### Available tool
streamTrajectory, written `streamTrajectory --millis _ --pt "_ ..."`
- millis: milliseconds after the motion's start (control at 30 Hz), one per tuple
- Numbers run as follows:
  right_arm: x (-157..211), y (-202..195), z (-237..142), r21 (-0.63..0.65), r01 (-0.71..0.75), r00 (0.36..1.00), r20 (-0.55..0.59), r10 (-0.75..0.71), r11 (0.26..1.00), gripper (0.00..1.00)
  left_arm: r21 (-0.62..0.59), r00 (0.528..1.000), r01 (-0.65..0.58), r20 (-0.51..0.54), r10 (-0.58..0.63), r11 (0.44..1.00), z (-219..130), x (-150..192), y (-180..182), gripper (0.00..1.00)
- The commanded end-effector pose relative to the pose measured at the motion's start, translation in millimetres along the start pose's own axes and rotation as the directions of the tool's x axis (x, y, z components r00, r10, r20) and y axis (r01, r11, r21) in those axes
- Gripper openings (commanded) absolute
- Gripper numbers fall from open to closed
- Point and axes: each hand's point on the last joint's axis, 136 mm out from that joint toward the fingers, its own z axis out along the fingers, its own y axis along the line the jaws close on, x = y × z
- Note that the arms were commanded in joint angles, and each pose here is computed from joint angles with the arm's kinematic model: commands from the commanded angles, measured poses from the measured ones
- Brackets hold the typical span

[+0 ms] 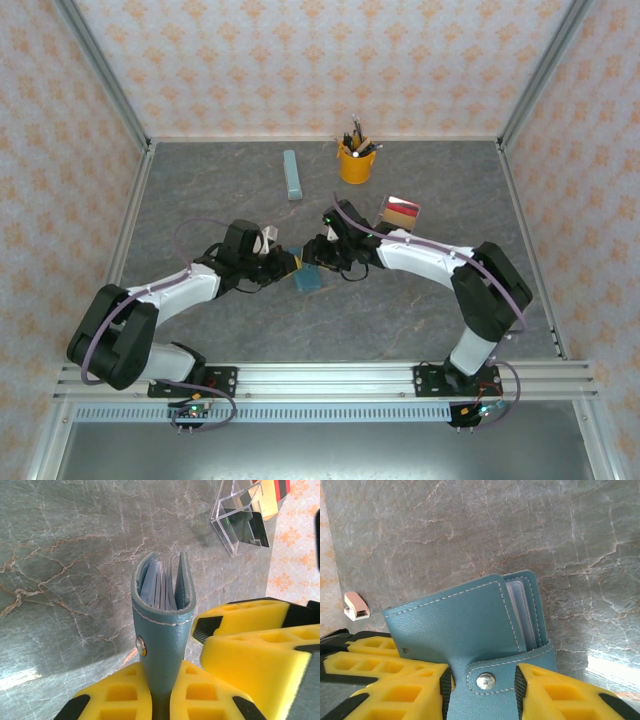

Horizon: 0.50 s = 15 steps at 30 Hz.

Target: Take the credit cards out of the card holder

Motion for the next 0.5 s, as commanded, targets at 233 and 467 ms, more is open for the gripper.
streamTrajectory --millis 233,467 --pt "3.6 1.2 12.5 -0.020 -0.028 0.998 -0.055 0.027 0.999 0.41 0.073 0.996 -0.089 0.024 0.087 0.993 -7.9 -5.3 -28.8 0.00" --pt "4.5 -5.9 13.7 0.015 -0.032 0.998 -0.056 0.033 0.999 0.42 0.081 0.994 -0.104 0.036 0.101 0.991 -10.2 -6.5 -32.5 0.00"
